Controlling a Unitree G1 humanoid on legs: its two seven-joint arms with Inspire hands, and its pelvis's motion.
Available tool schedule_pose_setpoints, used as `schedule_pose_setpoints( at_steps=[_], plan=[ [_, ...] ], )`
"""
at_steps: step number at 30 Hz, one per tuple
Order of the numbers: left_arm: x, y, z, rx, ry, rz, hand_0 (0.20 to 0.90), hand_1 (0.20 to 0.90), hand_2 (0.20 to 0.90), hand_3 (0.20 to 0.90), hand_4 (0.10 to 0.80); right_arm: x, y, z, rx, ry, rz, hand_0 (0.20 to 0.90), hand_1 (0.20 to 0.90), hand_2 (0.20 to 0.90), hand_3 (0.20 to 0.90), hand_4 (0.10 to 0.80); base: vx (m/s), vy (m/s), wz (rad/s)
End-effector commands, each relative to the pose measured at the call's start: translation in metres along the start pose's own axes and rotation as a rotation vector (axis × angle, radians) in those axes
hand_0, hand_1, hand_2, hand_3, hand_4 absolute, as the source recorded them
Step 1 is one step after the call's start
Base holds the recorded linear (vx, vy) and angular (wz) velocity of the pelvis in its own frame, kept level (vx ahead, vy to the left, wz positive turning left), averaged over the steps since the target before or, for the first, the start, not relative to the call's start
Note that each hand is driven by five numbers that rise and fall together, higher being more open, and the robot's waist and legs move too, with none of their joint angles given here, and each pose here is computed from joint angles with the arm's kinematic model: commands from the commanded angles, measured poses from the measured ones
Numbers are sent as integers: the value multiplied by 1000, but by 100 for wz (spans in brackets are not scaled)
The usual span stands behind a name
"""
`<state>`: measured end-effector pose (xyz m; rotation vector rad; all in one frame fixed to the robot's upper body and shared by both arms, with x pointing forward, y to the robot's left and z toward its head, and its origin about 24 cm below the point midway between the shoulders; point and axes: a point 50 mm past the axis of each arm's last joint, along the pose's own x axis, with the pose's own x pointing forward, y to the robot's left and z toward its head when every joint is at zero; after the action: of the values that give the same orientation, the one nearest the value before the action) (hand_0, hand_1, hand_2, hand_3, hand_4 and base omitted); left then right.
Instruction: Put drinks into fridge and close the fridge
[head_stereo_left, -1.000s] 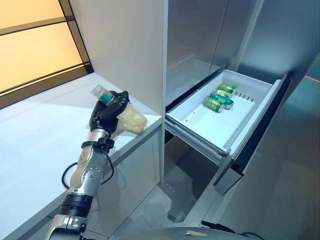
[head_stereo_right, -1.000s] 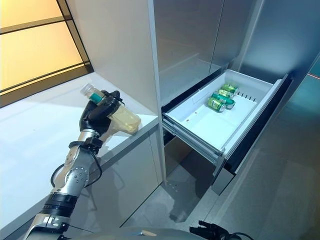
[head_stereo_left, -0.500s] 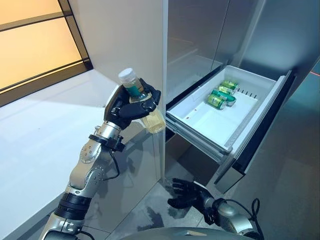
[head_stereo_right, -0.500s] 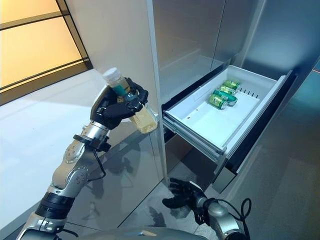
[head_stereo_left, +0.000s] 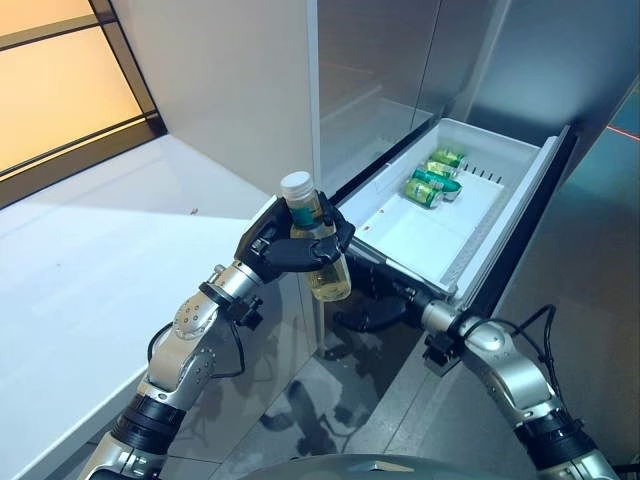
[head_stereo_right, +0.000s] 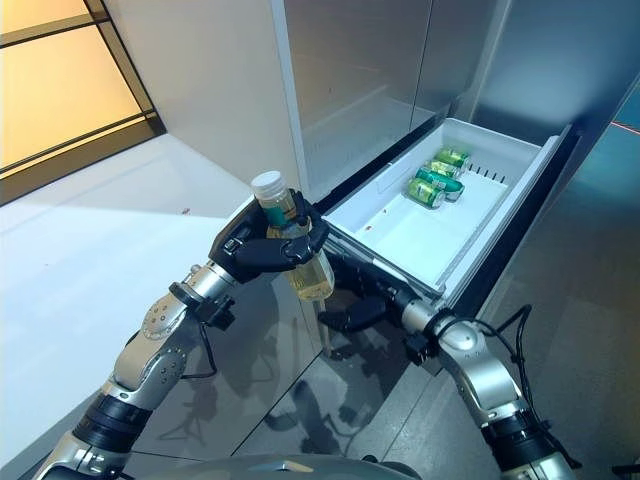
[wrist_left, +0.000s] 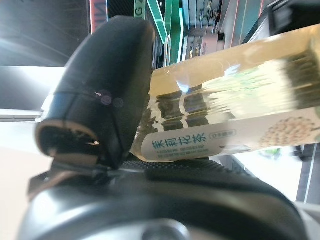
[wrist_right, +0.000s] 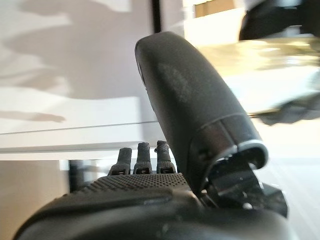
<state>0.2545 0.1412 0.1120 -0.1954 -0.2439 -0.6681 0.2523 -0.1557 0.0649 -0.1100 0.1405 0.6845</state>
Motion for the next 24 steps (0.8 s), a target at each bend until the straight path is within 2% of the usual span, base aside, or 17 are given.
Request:
schedule_pose_setpoints(
  at_steps=[1, 11, 24],
  plan=[
    [27, -6, 52, 58, -282, -108, 300, 300, 300, 200, 100, 3, 1, 71, -82, -334, 59, 900, 900, 900, 900, 800, 0, 0, 0],
    [36, -15, 51, 76, -268, -118, 300, 300, 300, 200, 100, 6, 16, 98, -8, -426, 226, 900, 900, 900, 900, 800, 0, 0, 0],
    [41, -14, 69, 219, -345, -81, 300, 300, 300, 200, 100, 8, 19, 111, -120, -373, 318, 900, 900, 900, 900, 800, 0, 0, 0]
  ],
)
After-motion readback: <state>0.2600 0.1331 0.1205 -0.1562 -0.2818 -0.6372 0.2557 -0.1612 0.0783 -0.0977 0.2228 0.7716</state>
